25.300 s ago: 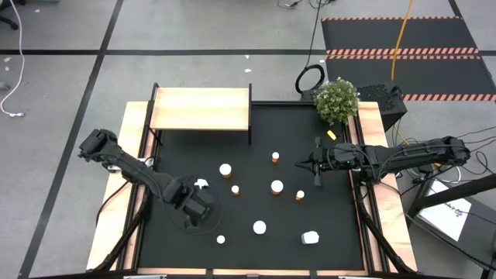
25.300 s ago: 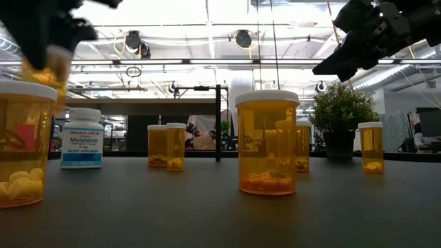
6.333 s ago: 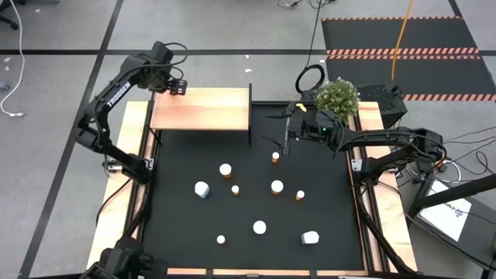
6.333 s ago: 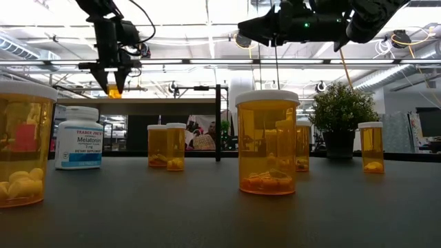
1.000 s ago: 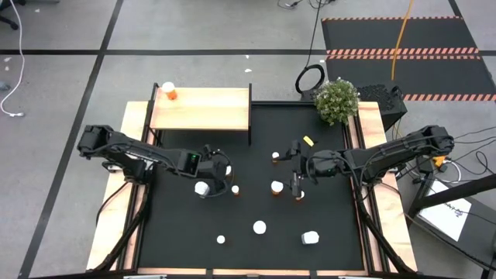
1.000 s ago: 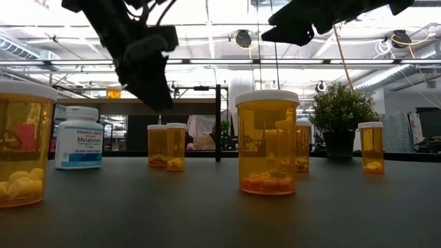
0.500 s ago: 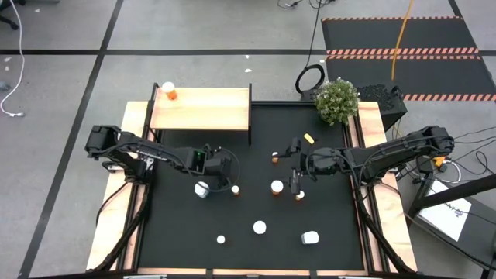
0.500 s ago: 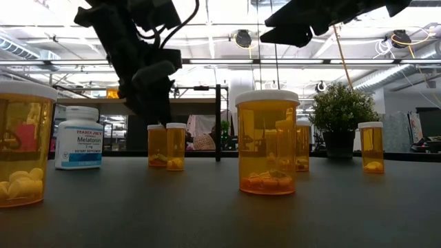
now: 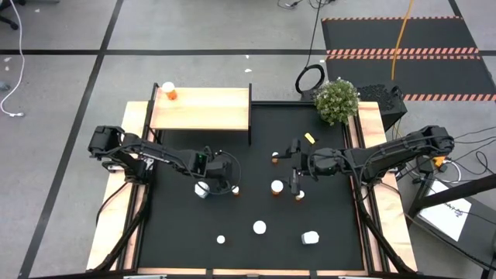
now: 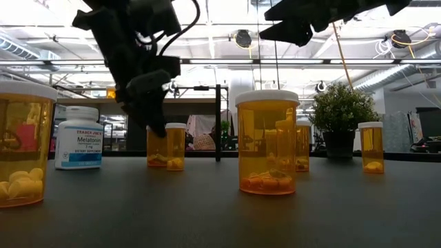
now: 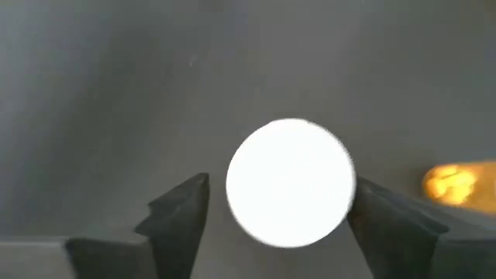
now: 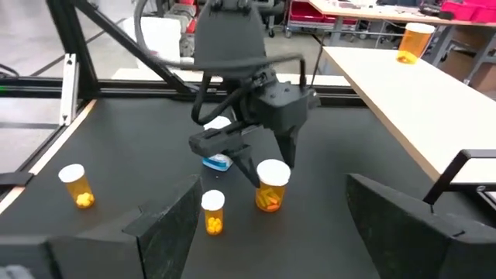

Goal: Pick and place medicine bottles onto shelf by color
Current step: Put the large orange pill bottle on the shelf aligned with the other large orange pill bottle

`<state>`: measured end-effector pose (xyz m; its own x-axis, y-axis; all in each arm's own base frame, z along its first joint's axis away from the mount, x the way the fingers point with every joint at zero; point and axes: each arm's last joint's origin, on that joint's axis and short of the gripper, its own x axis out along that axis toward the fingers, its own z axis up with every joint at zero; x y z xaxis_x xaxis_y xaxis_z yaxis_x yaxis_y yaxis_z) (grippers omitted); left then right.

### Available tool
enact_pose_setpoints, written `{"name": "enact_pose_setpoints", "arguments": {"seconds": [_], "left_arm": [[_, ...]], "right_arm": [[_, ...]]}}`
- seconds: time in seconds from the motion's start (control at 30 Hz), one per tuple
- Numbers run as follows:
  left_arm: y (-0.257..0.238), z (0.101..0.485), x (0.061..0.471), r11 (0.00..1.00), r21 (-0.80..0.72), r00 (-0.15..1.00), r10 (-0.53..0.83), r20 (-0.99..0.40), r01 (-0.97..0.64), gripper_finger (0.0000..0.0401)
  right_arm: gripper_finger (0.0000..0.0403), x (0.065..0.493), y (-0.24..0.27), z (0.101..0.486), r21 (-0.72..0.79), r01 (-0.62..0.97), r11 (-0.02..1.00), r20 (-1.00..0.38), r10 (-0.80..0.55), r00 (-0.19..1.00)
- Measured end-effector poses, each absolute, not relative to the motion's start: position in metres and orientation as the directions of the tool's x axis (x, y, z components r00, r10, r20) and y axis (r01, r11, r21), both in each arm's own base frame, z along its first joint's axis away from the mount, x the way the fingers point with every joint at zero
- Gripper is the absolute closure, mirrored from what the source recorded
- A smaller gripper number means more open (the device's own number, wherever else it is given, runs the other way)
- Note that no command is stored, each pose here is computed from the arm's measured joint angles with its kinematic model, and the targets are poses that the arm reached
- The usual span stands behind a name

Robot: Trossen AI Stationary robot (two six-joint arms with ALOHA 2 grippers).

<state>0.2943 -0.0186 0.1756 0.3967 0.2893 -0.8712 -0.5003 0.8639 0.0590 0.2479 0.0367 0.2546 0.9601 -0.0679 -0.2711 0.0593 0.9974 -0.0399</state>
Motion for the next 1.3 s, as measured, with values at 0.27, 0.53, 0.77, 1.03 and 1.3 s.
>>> {"name": "enact_pose_setpoints", "arguments": {"seconds": [0.27, 0.53, 0.77, 1.03, 1.3], "left_arm": [[-0.019, 0.175, 0.295, 0.886, 0.065, 0.401, 0.272, -0.875, -0.460, 0.0191], [-0.019, 0.176, 0.295, 0.891, 0.066, 0.405, 0.268, -0.874, -0.449, 0.0175], [-0.020, 0.178, 0.294, 0.896, 0.048, 0.412, 0.251, -0.876, -0.442, 0.0194], [-0.022, 0.202, 0.284, 0.894, -0.003, 0.468, 0.232, -0.853, -0.449, 0.0178], [-0.029, 0.229, 0.262, 0.889, -0.048, 0.508, 0.215, -0.834, -0.455, 0.0193]], "right_arm": [[0.0091, 0.248, 0.040, 0.255, -0.064, 0.041, 0.997, -0.267, -0.057, 0.962], [0.0091, 0.248, 0.040, 0.255, -0.079, 0.037, 0.996, -0.267, -0.057, 0.962], [0.0091, 0.248, 0.040, 0.255, -0.079, 0.037, 0.996, -0.267, -0.057, 0.962], [0.0091, 0.247, 0.039, 0.254, -0.080, 0.036, 0.996, -0.273, -0.057, 0.960], [0.0091, 0.247, 0.039, 0.254, -0.080, 0.037, 0.996, -0.273, -0.057, 0.960]]}}
